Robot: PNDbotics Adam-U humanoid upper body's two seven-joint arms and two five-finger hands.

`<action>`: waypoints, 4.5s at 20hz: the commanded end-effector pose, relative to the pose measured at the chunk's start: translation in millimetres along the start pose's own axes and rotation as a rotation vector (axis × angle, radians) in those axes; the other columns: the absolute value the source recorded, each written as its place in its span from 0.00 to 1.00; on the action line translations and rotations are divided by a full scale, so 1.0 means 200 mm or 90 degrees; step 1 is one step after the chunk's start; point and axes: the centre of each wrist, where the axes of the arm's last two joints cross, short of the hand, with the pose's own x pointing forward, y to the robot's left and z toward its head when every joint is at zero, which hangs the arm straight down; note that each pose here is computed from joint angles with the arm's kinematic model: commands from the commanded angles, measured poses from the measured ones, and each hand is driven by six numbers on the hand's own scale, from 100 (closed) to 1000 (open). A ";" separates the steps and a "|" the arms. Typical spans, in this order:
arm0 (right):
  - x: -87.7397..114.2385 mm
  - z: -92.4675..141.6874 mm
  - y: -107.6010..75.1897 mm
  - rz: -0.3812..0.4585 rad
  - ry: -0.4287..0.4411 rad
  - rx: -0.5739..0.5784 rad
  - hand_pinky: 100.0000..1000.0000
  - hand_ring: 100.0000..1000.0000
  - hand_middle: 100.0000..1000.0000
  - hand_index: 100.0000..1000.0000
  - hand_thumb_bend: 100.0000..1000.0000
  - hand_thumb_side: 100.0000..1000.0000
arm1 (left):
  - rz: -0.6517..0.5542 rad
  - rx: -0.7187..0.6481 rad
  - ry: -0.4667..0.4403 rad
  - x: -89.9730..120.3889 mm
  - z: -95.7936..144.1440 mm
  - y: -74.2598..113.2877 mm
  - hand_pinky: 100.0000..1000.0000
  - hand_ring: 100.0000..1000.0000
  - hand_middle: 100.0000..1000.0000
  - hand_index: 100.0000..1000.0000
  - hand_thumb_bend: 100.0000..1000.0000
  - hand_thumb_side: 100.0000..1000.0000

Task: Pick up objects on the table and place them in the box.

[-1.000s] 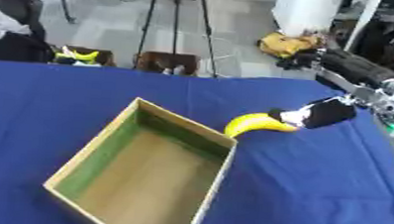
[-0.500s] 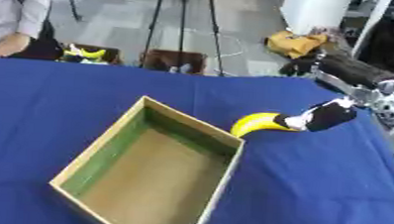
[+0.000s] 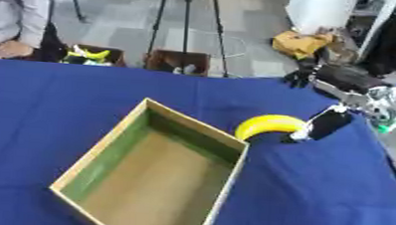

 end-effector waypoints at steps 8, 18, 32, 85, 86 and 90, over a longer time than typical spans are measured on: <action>-0.04 -0.02 -0.04 0.031 0.005 -0.009 0.78 0.75 0.71 0.84 0.45 0.33 | 0.004 -0.008 -0.022 0.03 -0.02 -0.01 0.13 0.36 0.35 0.57 0.00 1.00; -0.06 -0.05 -0.03 0.041 0.012 -0.001 0.77 0.76 0.72 0.83 0.36 0.35 | 0.006 -0.010 -0.023 0.03 -0.02 -0.02 0.13 0.36 0.35 0.57 0.00 1.00; -0.09 -0.08 -0.01 0.054 0.023 0.018 0.76 0.77 0.72 0.82 0.17 0.40 | 0.008 -0.009 -0.024 0.03 -0.02 -0.02 0.12 0.36 0.35 0.57 0.00 1.00; -0.13 -0.02 0.01 0.075 0.043 0.025 0.74 0.76 0.66 0.76 0.17 0.43 | 0.017 -0.018 -0.032 0.04 -0.03 -0.04 0.13 0.36 0.36 0.58 0.00 1.00; -0.13 -0.02 0.01 0.075 0.043 0.025 0.74 0.76 0.66 0.76 0.17 0.43 | 0.017 -0.018 -0.033 0.04 -0.03 -0.04 0.13 0.36 0.36 0.58 0.00 1.00; -0.13 -0.02 0.01 0.075 0.044 0.022 0.73 0.76 0.64 0.74 0.16 0.45 | 0.017 -0.018 -0.033 0.04 -0.03 -0.04 0.13 0.36 0.36 0.58 0.00 1.00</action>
